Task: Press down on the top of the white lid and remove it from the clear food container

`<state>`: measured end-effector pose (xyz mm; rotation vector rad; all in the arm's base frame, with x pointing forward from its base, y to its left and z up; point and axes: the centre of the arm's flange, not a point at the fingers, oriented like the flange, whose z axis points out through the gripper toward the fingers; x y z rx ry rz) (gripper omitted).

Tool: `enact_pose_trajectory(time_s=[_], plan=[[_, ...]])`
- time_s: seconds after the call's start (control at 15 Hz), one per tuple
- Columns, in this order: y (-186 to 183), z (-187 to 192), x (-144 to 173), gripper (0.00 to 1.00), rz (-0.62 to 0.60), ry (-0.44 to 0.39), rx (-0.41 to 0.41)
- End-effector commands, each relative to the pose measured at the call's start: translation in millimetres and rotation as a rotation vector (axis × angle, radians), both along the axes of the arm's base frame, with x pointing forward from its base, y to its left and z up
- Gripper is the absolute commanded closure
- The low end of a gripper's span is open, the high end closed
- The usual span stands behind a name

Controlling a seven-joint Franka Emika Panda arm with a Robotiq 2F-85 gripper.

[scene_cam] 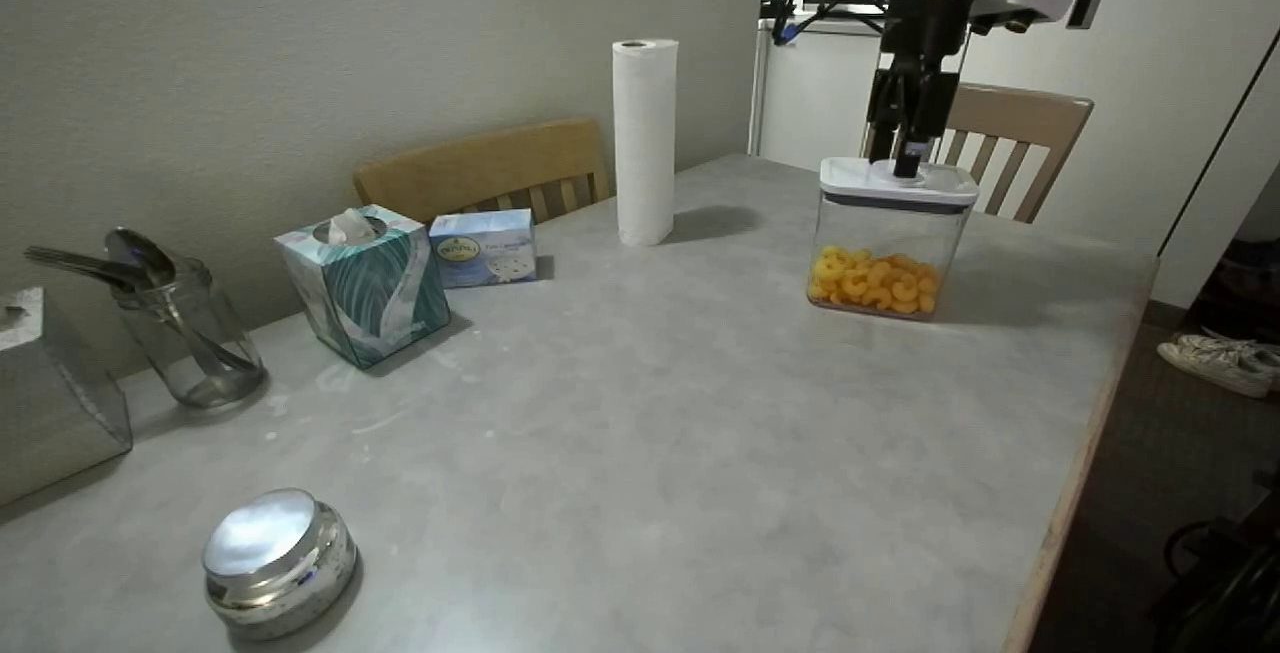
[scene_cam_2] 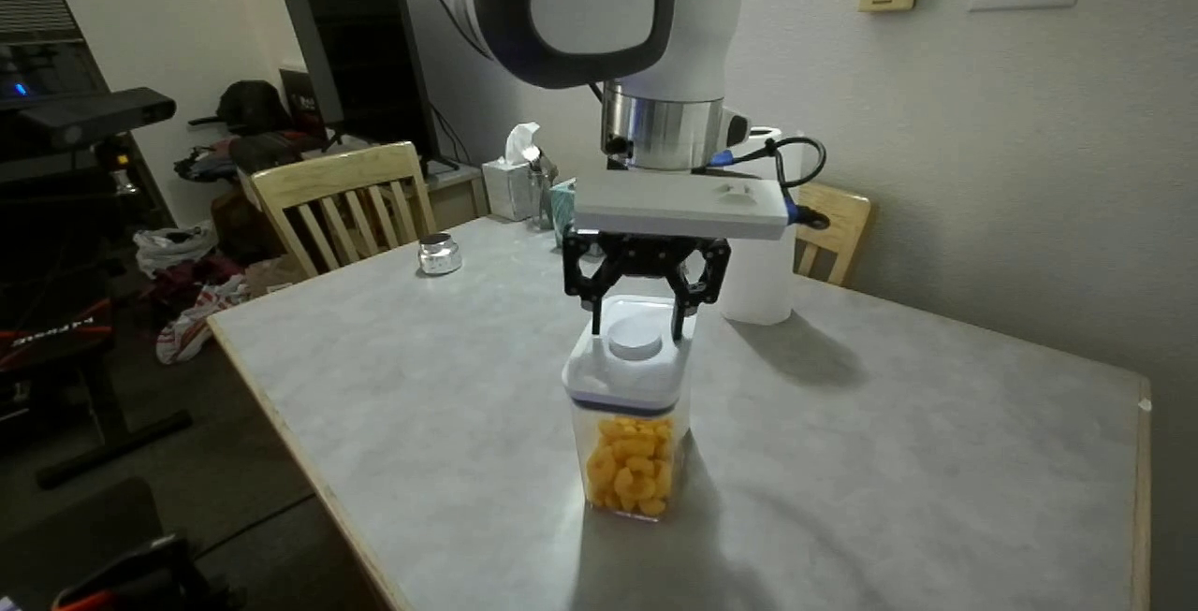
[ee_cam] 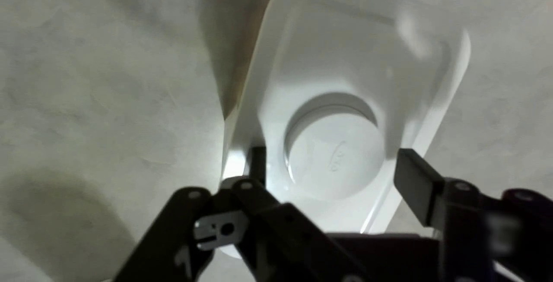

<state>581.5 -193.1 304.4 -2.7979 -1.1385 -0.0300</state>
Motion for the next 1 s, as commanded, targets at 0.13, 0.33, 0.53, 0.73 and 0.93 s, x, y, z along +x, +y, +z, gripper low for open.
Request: enact_pose_trajectory(time_s=[0.13,0.33,0.53,0.73,0.93], plan=[[4,-2,1,0.66,-0.02,0.015,-0.019],[5,0,-1,0.72,-0.053,0.017,-0.024],[6,8,-1,0.72,-0.088,0.014,-0.035],[9,19,-3,0.72,-0.102,0.011,-0.051],[12,28,-3,0.72,-0.105,-0.005,-0.025]])
